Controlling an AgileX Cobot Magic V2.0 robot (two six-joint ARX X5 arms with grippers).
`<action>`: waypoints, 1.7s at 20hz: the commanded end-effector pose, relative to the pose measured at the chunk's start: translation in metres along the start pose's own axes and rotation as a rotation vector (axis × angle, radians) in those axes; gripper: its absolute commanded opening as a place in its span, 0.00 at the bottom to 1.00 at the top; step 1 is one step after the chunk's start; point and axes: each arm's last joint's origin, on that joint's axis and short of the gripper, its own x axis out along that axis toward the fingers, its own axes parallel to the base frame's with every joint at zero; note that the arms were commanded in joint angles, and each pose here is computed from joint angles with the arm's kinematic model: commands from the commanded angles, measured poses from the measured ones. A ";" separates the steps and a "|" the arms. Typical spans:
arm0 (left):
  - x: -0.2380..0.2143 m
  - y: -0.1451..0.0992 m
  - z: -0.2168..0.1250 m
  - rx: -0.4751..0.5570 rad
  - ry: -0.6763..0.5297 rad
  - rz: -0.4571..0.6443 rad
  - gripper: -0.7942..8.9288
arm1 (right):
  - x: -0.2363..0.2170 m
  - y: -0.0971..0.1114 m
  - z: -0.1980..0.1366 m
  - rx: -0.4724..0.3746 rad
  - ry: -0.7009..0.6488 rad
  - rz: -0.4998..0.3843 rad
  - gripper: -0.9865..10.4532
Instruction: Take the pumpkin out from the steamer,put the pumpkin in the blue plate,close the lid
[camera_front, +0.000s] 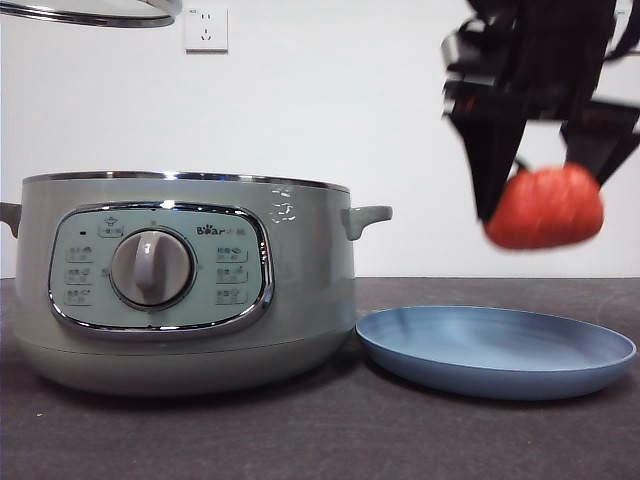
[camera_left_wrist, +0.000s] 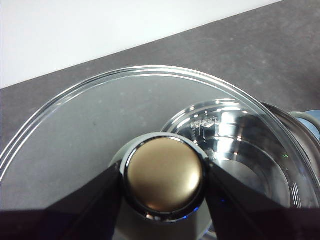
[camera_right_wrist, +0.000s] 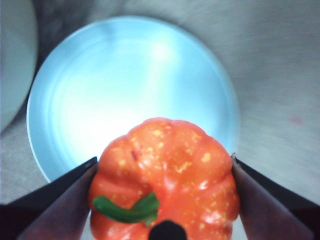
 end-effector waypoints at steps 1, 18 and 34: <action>-0.006 0.002 0.008 -0.019 -0.086 0.008 0.08 | 0.020 0.010 -0.007 -0.012 -0.034 0.012 0.08; -0.006 0.002 0.010 -0.022 -0.101 0.006 0.08 | 0.078 0.027 -0.011 -0.069 -0.076 0.030 0.09; -0.005 0.000 0.014 -0.028 -0.143 -0.046 0.08 | 0.057 0.026 -0.015 -0.038 -0.099 0.034 0.58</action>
